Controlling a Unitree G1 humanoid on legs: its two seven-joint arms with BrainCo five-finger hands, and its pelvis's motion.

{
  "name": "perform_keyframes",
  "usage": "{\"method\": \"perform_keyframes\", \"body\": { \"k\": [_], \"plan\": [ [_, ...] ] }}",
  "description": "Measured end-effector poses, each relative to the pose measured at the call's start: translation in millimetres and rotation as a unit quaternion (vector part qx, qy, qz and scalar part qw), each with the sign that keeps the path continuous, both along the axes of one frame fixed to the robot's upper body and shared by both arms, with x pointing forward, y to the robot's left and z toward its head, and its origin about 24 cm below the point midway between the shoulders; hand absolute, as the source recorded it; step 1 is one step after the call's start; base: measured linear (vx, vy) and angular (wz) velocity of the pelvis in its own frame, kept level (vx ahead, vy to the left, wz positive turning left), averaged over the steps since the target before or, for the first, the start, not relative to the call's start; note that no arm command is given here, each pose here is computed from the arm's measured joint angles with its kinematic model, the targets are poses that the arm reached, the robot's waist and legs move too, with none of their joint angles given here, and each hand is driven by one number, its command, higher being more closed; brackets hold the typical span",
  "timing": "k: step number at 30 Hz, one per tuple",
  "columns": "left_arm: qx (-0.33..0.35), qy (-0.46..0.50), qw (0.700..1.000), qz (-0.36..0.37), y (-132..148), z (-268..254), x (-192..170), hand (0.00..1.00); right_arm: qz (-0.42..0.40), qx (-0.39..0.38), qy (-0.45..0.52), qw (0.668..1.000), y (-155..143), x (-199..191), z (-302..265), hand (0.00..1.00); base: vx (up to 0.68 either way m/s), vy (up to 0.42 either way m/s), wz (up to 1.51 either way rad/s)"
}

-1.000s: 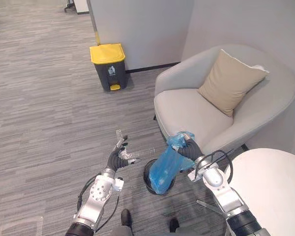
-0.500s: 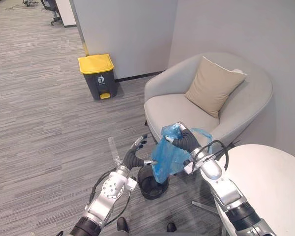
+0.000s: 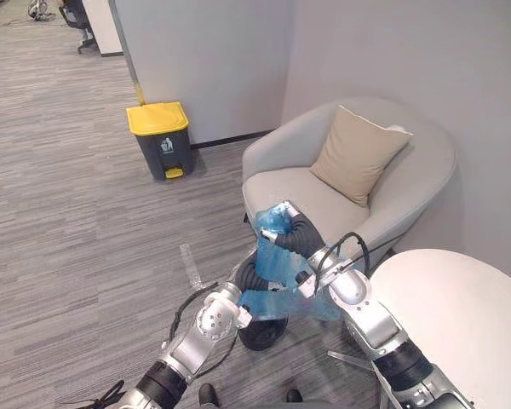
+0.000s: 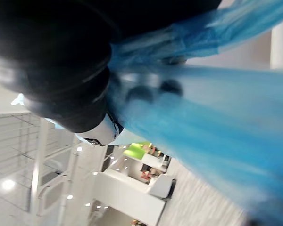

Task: Gather rubbish on tea table into small bin, then transfer packed bag to large trash can.

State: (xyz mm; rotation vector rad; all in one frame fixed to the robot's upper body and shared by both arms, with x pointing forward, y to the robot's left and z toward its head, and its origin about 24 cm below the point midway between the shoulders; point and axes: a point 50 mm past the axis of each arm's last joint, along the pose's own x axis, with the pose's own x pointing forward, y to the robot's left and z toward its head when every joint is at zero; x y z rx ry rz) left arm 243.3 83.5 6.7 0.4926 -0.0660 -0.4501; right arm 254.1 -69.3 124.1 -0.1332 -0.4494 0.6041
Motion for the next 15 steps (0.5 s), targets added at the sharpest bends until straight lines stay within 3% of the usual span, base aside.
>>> {"method": "perform_keyframes", "body": {
  "k": [7, 8, 15],
  "plan": [
    [0.009, 0.074, 0.997, 0.01, -6.0, -36.8, -24.3, 0.0, 0.077, 0.006, 0.022, 0.997, 30.9, -14.7, -6.0, 1.0, 0.0, 0.0, 0.0],
    [0.015, 0.084, 0.996, 0.012, -9.0, -40.9, -25.1, 1.0, 0.087, 0.009, 0.026, 0.996, 36.7, -17.3, -6.7, 1.0, 0.0, 0.0, 0.0],
    [0.029, 0.078, 0.996, 0.026, -17.8, -39.9, -8.3, 1.0, 0.105, 0.063, 0.045, 0.991, 49.8, -16.8, 2.9, 1.0, 0.0, 0.0, 0.0]
  ]
}}
